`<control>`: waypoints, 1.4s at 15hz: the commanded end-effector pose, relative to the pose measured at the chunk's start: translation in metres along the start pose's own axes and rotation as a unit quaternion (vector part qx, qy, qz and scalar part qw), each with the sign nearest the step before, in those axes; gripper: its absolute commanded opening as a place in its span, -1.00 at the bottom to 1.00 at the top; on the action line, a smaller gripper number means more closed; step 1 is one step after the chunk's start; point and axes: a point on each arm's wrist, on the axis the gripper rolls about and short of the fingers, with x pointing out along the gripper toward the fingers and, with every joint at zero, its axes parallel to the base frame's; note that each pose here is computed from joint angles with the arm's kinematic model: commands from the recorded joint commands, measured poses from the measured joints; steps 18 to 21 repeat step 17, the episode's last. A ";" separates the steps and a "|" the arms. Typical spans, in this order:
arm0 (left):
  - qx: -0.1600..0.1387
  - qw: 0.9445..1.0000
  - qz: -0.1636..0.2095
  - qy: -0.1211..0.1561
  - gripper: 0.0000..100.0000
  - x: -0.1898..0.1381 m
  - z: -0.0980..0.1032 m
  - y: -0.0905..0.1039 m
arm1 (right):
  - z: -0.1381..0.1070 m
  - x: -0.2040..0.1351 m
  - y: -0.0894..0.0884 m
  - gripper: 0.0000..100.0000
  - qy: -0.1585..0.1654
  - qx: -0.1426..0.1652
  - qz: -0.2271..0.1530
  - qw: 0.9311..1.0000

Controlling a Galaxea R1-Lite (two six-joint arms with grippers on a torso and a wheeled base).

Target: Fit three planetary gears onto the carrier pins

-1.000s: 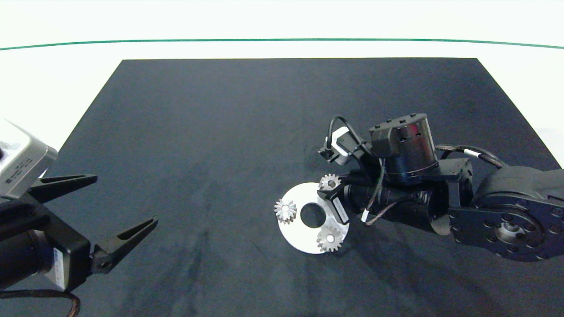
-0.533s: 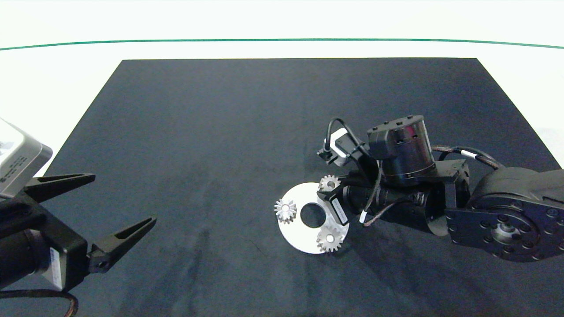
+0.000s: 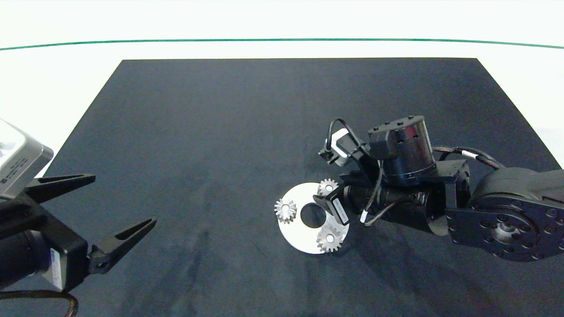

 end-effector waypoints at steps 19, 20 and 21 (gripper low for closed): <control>-0.038 0.991 0.129 -0.007 1.00 -0.041 -0.032 0.025 | -0.115 -0.243 -0.078 1.00 -0.084 0.137 -0.347 0.924; -0.038 0.991 0.129 -0.007 1.00 -0.041 -0.032 0.025 | -0.115 -0.243 -0.078 1.00 -0.084 0.137 -0.347 0.924; -0.038 0.991 0.129 -0.007 1.00 -0.041 -0.032 0.025 | -0.115 -0.243 -0.078 1.00 -0.084 0.137 -0.347 0.924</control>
